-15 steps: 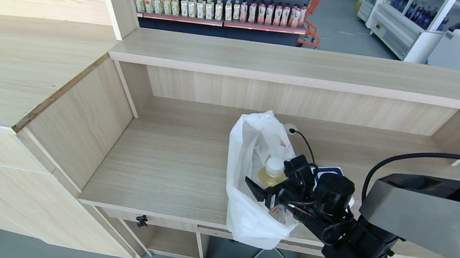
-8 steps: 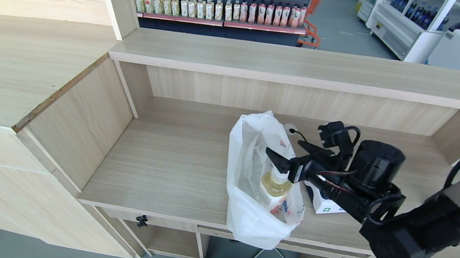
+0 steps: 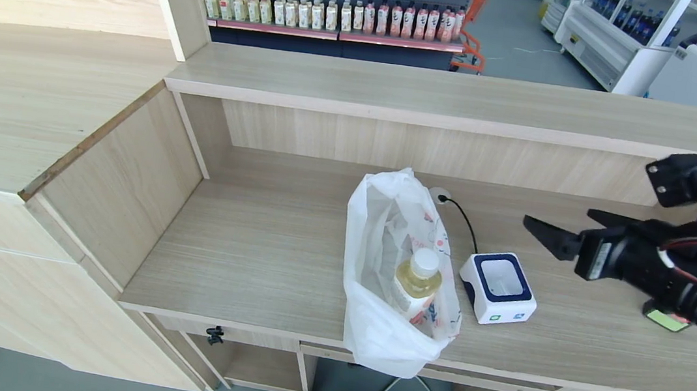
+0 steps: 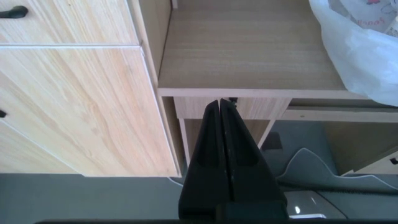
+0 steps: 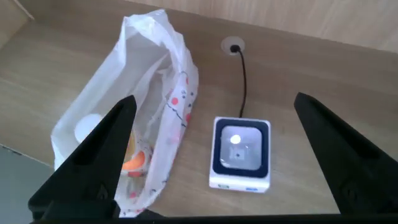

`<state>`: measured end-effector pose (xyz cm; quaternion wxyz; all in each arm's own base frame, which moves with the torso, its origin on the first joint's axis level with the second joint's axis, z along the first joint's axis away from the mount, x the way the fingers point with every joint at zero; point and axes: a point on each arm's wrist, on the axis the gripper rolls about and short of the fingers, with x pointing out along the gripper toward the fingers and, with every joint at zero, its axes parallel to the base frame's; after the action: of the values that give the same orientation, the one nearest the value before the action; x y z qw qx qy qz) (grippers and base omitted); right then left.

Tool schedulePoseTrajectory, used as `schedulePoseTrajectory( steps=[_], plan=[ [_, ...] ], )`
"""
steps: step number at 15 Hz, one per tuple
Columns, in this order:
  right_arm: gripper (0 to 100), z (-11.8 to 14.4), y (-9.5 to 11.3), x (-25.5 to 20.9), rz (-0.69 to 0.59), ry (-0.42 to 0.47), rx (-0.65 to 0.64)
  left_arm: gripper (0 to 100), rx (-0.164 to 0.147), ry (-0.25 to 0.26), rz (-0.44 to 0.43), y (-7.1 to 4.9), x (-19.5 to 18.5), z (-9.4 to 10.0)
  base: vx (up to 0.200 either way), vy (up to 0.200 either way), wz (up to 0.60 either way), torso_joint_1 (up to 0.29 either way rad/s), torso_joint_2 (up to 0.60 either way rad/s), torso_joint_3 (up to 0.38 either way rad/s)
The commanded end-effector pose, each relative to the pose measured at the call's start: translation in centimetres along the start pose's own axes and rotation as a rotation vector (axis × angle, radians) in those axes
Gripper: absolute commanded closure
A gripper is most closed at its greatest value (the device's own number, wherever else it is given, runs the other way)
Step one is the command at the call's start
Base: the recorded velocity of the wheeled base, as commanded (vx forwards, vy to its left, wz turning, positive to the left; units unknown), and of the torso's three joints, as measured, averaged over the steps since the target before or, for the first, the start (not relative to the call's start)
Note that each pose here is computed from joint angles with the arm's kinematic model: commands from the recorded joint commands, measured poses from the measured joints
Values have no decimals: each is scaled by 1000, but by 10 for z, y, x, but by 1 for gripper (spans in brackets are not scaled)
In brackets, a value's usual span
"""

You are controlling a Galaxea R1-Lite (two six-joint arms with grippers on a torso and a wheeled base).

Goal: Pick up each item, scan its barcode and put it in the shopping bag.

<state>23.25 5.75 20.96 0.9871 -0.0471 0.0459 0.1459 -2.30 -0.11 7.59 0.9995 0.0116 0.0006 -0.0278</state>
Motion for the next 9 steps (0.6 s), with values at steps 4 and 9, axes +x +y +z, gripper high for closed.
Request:
schedulePoseTrajectory(
  steps=[4,9],
  plan=[
    [0,-7,-22,-79,-168,52,-7,100,0,1,0,0,0,0,0,0,0,0,0,0],
    [0,-39,-44,-93,-336,171,31,100,-2,1,0,0,0,0,0,-40,0,1,0,0]
  ],
)
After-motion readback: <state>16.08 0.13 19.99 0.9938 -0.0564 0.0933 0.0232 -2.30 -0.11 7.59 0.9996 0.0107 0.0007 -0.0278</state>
